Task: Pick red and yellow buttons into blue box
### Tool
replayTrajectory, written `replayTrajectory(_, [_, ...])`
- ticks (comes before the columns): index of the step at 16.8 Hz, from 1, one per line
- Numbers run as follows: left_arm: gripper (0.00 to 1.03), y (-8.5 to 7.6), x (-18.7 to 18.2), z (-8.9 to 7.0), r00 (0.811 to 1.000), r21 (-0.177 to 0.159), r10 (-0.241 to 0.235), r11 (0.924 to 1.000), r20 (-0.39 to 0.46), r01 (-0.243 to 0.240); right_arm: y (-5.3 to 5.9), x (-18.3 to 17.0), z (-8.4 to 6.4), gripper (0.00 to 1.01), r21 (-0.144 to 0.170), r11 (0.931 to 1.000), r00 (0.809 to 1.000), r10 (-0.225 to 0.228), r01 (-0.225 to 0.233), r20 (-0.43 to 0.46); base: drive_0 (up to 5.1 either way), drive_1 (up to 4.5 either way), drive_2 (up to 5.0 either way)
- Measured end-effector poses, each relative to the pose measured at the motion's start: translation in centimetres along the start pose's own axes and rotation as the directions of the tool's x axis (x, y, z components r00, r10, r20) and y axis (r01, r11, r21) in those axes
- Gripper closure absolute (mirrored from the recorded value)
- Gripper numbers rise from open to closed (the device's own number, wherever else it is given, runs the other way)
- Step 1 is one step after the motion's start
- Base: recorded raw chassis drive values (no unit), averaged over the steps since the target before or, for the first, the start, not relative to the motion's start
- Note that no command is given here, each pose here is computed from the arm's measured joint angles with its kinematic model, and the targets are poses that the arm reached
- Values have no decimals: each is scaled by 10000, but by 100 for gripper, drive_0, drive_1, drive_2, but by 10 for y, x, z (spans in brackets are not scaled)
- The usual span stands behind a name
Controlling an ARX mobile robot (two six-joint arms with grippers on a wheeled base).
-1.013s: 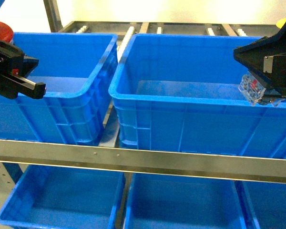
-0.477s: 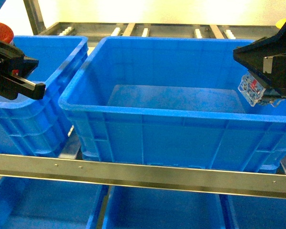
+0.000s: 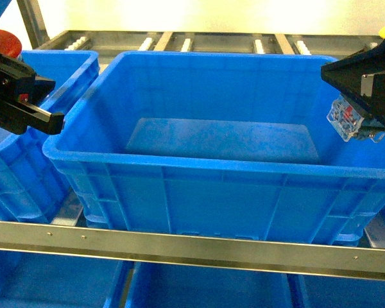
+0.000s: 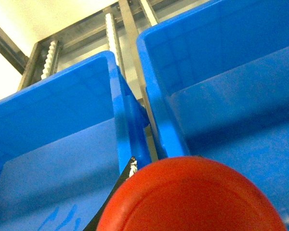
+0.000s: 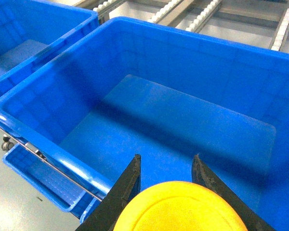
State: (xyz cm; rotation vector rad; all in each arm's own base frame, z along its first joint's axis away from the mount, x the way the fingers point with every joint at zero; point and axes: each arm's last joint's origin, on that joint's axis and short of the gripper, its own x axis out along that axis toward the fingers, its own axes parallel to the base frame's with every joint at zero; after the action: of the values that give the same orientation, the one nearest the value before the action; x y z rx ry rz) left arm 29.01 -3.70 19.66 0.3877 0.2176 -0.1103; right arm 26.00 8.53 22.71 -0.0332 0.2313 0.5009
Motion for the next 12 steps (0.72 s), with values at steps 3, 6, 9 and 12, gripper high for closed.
replayTrajectory(3, [78, 2, 0, -1, 9999, -14, 99, 9999, -35, -99, 2, 1, 0, 72, -40, 9999, 9999, 167, -167, -29, 0, 0, 0])
replayTrajectory(6, [78, 1, 0, 0, 10000, -4, 52, 10000, -21, -52, 4, 23, -3, 72, 124, 9928, 9923, 1197, -1193, -326, 0, 0, 0])
replayTrajectory(9, [78, 1, 0, 0, 10000, -8, 56, 10000, -22, -56, 17, 59, 4, 72, 189, 9684, 9672, 2492, -2486, -487, 0, 0, 0])
replayTrajectory(12, [78, 1, 0, 0, 10000, -8, 52, 10000, -21, -52, 13, 101, 8, 72, -210, 9616, 9605, 2721, -2737, -582, 0, 0, 0])
